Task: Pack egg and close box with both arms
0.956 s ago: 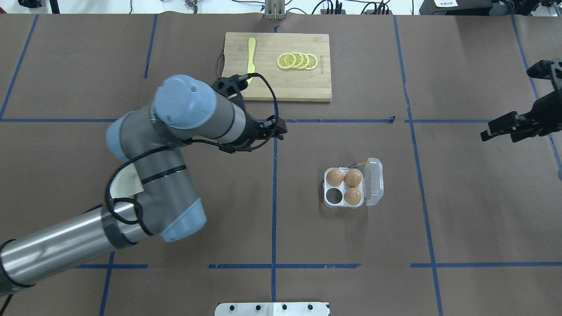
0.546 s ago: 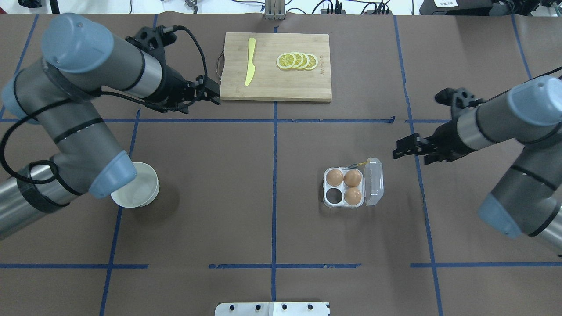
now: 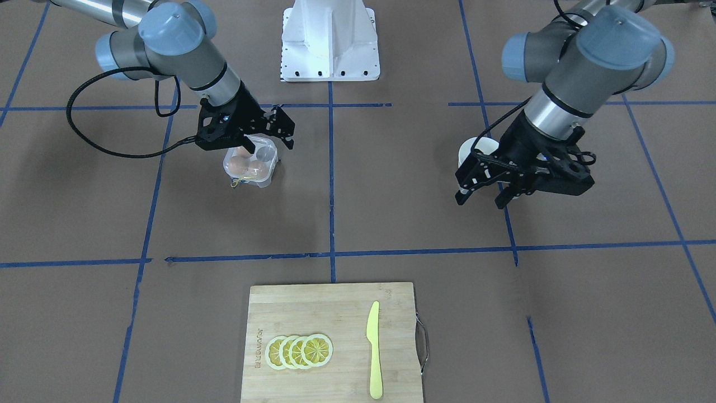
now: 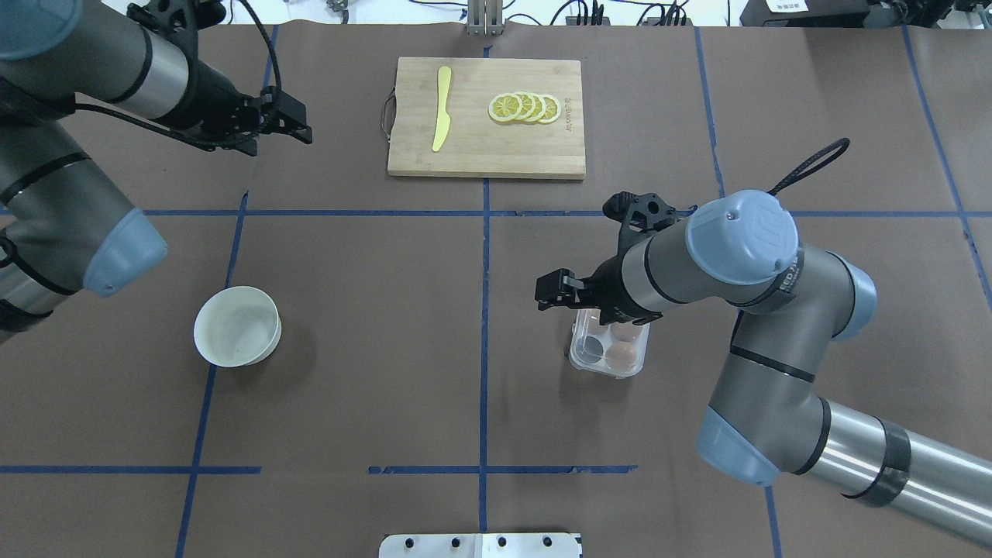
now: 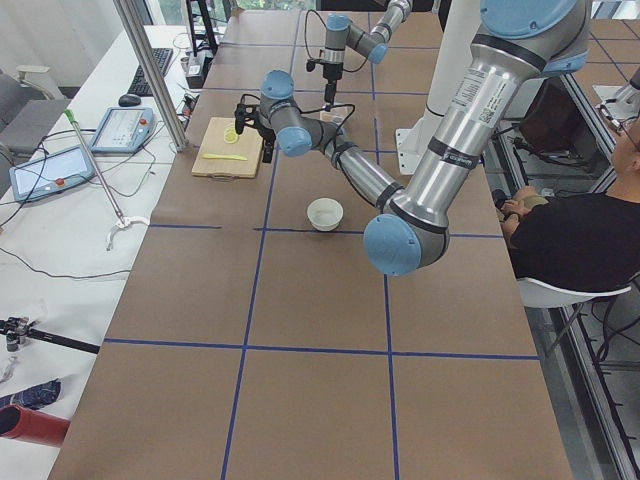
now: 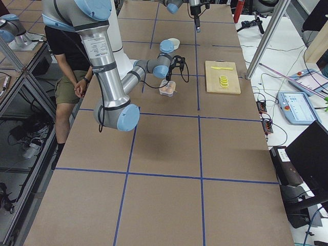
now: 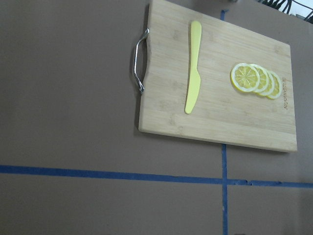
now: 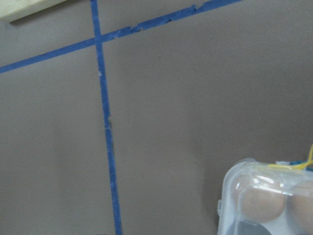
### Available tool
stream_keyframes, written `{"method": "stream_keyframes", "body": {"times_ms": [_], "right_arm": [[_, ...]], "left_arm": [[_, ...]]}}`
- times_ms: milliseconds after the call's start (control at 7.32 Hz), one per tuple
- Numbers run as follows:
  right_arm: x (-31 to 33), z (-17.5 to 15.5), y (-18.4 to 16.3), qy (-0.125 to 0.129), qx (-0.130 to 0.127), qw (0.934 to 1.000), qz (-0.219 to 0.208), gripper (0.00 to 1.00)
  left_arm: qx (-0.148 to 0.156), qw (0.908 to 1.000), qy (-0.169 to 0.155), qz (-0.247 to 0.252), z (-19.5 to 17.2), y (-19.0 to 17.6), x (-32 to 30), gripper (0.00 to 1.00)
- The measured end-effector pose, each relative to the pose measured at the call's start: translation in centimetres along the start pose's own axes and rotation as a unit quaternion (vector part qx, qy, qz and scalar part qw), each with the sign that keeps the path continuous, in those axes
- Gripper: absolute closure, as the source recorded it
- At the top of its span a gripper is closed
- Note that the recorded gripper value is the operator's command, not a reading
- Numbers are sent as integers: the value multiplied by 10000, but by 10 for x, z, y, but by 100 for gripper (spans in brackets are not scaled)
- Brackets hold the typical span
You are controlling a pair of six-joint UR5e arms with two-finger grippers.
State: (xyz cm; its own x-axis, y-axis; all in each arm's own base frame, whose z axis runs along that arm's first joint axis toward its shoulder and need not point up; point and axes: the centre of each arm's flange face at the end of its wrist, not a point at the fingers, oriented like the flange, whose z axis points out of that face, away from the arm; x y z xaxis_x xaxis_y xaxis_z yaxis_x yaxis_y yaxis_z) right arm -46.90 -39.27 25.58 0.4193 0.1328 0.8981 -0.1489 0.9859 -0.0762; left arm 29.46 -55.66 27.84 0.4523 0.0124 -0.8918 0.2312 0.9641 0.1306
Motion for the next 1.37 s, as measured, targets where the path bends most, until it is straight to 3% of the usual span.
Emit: {"method": "stream_keyframes", "body": {"times_ms": [273,546,956,1366], "right_arm": [[1,-35,-18,-33,101,9999,131,0],[64,-93,-69,133,122,9991,372,0],[216,-198,-138,289,72,9994,-152,0],[350,-266,-172,777,218,9925,-921,0]], "left_arm": [[20,9988,-228,423,-26,-5,-70,13],[47,9929,-616,1016,-52,-2,-154,12],[-40,9762,-1090,1876,-99,0,-275,12],[-122,9621,-1479,2288,-134,-8,-367,12]]}}
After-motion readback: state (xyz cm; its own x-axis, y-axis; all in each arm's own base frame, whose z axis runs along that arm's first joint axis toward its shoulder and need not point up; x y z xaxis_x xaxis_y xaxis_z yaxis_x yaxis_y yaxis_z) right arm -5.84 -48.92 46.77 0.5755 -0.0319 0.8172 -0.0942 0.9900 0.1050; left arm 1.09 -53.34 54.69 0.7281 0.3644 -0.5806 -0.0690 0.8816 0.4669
